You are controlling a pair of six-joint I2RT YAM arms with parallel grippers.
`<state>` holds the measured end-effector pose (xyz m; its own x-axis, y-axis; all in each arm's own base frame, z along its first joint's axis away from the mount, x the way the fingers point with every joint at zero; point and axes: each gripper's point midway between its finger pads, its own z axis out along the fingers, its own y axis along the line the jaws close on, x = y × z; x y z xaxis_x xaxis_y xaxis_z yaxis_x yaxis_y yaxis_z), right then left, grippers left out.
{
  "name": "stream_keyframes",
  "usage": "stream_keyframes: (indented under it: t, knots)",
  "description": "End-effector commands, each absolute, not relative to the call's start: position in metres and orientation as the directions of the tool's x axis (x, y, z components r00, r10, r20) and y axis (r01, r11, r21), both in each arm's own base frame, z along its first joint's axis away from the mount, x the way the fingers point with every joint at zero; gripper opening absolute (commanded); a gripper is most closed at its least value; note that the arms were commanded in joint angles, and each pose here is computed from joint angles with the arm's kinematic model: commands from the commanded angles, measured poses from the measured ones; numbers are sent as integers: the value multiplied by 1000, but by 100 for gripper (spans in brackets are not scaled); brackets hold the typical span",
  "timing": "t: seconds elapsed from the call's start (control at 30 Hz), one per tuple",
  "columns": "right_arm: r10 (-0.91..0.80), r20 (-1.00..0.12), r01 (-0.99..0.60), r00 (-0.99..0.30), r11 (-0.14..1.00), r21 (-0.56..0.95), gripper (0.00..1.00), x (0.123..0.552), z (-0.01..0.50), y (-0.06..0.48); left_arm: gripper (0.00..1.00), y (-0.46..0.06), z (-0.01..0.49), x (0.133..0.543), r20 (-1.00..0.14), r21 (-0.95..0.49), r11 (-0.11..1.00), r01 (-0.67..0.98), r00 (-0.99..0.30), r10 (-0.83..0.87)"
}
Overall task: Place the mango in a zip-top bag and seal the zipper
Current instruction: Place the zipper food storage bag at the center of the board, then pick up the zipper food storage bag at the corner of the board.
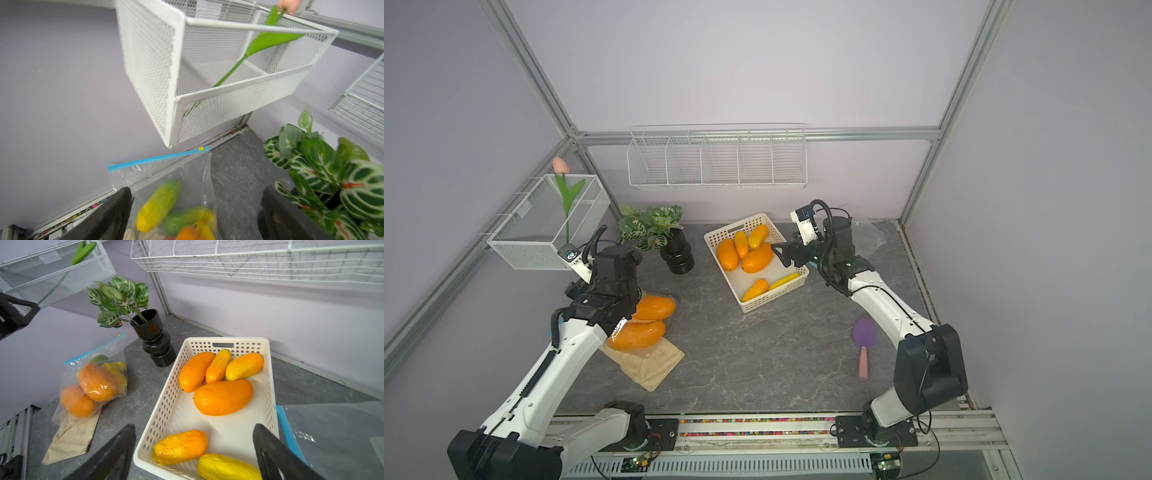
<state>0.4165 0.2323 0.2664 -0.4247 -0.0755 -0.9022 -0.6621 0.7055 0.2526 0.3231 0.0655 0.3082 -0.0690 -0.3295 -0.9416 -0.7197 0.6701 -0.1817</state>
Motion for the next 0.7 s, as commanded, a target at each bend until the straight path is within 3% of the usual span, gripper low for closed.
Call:
stream_keyframes:
  t: [0.0, 0.13, 0.33, 0.43, 0.67]
  knots:
    - [-46, -811, -484, -583, 821, 301, 91, 430, 236, 202, 100, 29, 326, 342, -931, -205, 839, -503, -165, -327]
    - [4, -693, -306, -721, 895, 324, 89, 440, 198, 167, 100, -27, 332, 359, -901, -308, 923, -231, -241, -361]
    - [0, -564, -121, -826, 976, 178, 85, 451, 148, 117, 100, -131, 305, 375, -855, -319, 947, 36, -443, -271]
    - [-103, -513, -137, -852, 990, 28, 82, 450, 135, 98, 100, -168, 291, 379, -823, -375, 917, 138, -504, -261]
    - [-367, -474, -300, -801, 930, -212, 91, 448, 118, 84, 100, -192, 275, 387, -813, -396, 898, 193, -528, -245]
